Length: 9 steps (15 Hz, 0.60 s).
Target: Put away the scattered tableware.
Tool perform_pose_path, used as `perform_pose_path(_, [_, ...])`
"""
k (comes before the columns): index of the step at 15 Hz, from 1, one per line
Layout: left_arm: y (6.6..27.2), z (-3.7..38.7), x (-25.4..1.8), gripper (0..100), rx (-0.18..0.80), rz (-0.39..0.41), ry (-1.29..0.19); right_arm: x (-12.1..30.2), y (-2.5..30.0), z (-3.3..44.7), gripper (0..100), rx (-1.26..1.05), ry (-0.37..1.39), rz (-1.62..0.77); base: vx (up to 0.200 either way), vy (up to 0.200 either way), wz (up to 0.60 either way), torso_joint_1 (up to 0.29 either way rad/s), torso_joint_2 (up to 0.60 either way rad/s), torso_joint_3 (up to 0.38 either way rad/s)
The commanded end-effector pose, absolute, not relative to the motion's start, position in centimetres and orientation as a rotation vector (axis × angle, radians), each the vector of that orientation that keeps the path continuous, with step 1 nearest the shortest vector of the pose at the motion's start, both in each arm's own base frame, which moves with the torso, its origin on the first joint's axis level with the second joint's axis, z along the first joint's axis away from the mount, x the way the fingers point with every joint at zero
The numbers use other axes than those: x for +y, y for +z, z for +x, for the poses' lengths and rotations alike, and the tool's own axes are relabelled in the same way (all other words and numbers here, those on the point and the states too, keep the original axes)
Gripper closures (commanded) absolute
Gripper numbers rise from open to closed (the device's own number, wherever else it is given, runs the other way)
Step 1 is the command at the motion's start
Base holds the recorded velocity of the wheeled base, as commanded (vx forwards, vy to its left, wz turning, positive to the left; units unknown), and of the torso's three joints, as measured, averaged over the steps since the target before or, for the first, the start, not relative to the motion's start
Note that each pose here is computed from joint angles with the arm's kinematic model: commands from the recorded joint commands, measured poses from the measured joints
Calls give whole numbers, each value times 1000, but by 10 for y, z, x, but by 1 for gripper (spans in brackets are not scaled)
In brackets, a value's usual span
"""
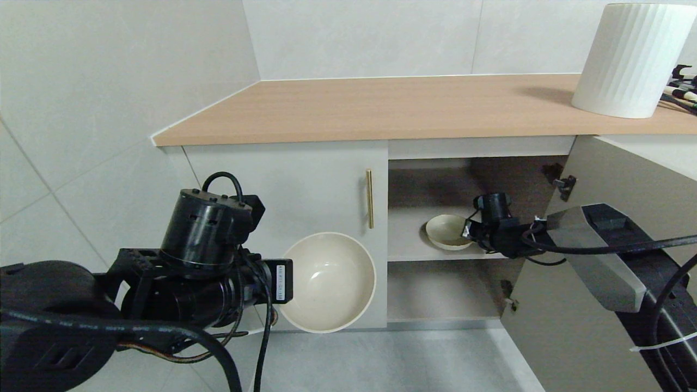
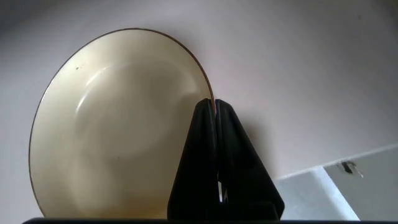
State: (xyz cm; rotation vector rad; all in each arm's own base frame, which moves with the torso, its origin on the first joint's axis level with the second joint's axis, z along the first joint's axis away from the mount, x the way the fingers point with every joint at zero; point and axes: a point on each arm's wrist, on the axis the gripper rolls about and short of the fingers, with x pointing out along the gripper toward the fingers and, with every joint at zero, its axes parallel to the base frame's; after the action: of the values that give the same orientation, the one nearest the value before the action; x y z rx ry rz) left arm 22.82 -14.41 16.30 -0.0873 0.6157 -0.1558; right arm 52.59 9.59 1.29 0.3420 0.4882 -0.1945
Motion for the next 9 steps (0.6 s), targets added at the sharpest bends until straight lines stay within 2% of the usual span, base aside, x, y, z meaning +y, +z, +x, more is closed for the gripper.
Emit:
perform_pose_path(1, [163,228,-144,100,617,-87,-155,97,10,530,100,480,-193,344,0,0,0,0,0,0])
perform_pose_path(7, [162,229,-145,100,618,-87,-155,96,-4,534,100,510,-243,321,0,0,0,0,0,0])
perform_pose_path(8, [162,229,-144,100,617,-87,-155,96,-4,534,0,509,-244,322,0,0,0,0,0,0])
perform_pose_path(9, [162,228,-144,100,618,-87,-155,97,-4,533,0,510,-243,323,0,0,0,0,0,0])
